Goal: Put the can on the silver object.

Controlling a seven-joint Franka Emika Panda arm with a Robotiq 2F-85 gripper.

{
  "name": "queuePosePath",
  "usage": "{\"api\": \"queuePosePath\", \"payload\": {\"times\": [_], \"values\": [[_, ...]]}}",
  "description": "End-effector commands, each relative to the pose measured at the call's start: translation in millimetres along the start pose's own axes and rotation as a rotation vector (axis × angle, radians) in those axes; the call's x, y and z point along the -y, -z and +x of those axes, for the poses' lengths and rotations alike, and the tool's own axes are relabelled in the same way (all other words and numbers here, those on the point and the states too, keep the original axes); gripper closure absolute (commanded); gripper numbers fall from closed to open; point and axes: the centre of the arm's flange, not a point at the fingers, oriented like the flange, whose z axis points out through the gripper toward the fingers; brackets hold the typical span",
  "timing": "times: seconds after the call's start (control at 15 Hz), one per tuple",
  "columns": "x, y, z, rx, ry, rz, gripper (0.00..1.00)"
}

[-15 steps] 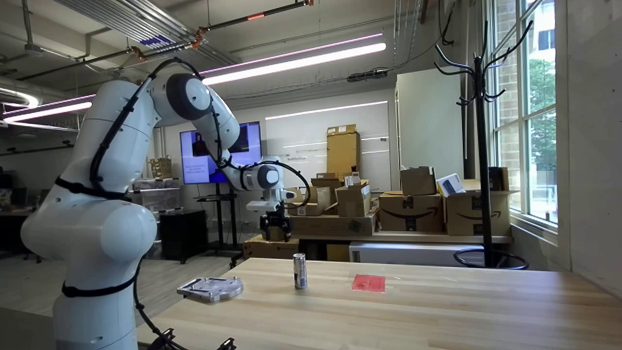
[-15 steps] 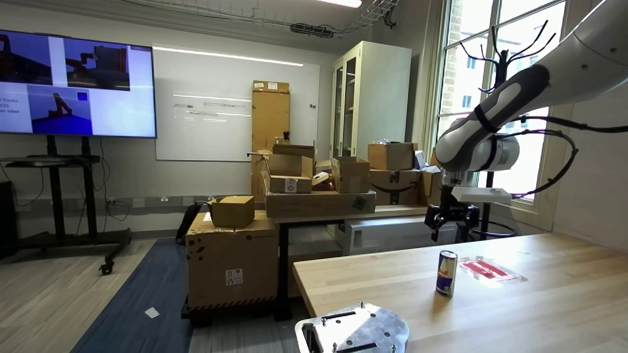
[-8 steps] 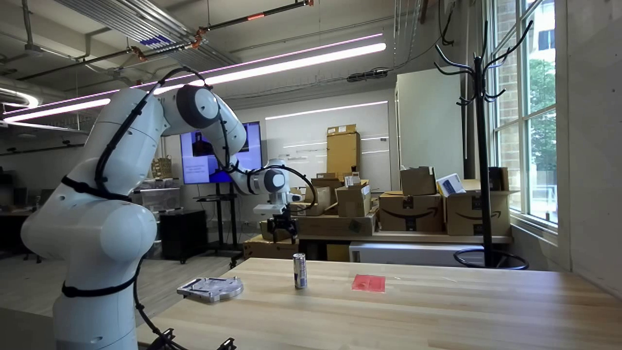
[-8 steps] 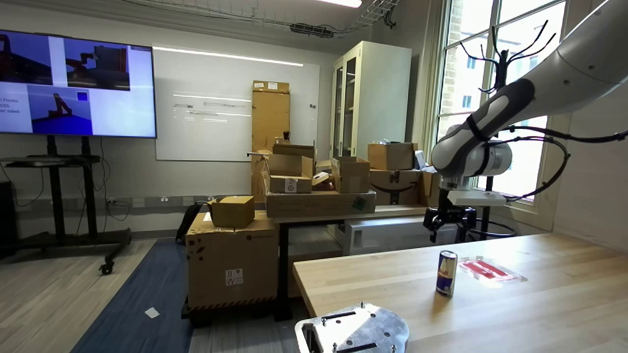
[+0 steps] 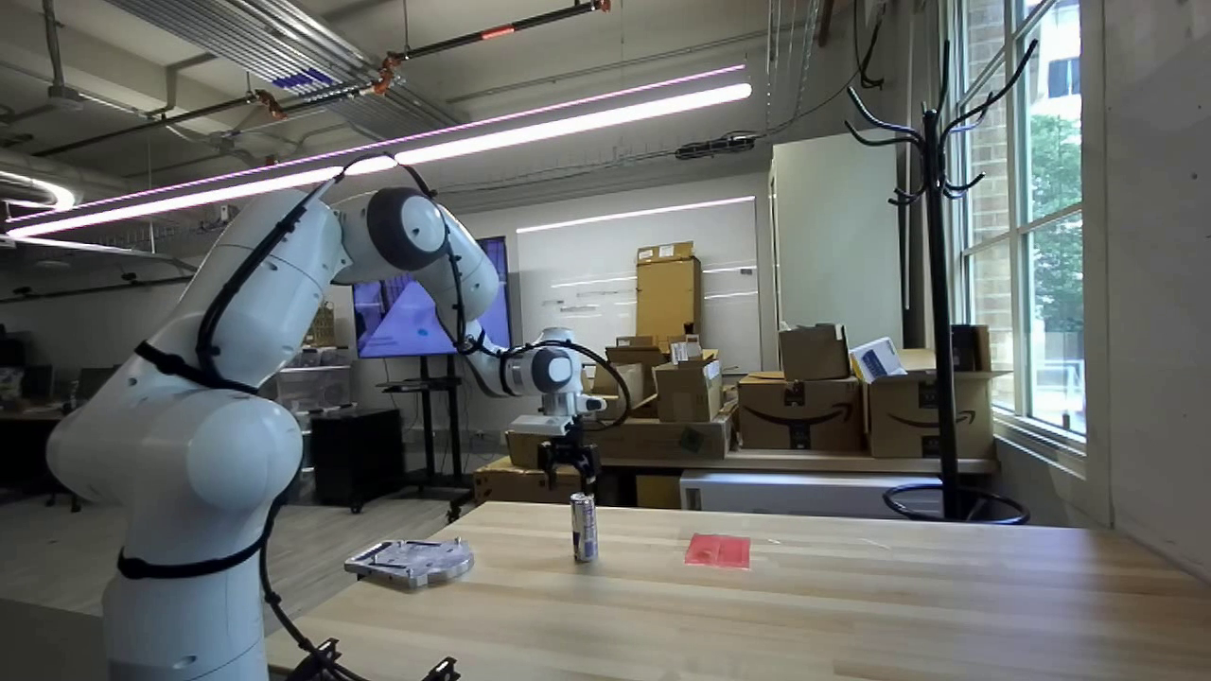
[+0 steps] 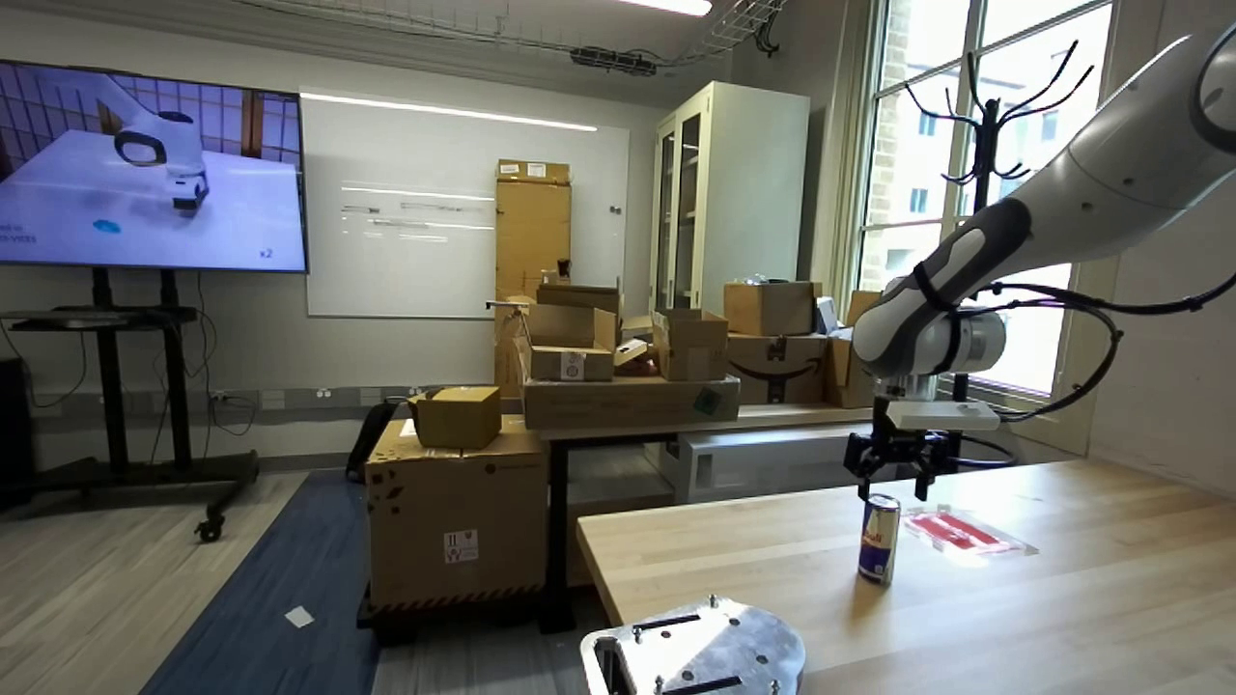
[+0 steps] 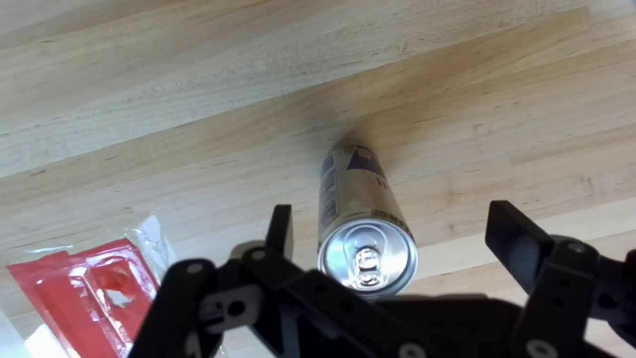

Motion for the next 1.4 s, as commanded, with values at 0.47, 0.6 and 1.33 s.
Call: {"api": "queuePosePath", "payload": {"times": [0.47, 0.6, 1.33], "values": [[6, -19, 32, -0.002, -0.021, 0.006, 0.00], [4, -26, 36, 0.003, -0.024, 0.011, 0.00], [0, -37, 46, 0.011, -0.036, 0.009, 0.25]]}}
